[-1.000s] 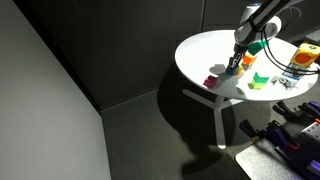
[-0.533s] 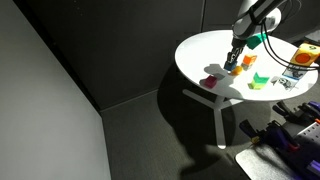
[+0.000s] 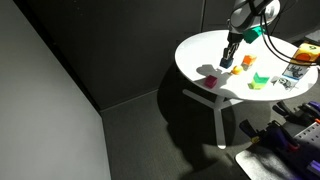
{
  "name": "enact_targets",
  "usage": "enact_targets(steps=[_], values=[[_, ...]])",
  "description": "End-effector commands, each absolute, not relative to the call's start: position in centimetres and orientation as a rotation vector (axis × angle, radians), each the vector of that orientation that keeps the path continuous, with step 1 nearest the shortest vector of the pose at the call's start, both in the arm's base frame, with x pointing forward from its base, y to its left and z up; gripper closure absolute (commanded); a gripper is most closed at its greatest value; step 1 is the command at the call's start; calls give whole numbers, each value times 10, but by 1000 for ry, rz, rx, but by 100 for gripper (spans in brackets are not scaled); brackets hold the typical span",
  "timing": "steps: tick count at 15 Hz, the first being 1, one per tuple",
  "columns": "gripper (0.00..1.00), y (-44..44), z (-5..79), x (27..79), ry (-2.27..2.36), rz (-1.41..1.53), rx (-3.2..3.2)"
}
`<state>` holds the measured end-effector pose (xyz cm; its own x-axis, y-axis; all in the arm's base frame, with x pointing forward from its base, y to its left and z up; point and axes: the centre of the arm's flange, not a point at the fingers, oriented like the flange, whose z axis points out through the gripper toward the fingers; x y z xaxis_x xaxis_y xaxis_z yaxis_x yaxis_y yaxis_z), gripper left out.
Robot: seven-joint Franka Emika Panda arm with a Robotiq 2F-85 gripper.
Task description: Put the blue block onto the pink block then move the green block next to it
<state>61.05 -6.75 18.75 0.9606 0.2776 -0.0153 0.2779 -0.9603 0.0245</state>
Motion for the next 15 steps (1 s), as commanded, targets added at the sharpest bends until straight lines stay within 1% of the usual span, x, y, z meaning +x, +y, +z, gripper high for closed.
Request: enact_targets(steps=[1,15], values=[[69,-55,208,602,494,-39,3084],[69,9,190,581,557,-84,3057]])
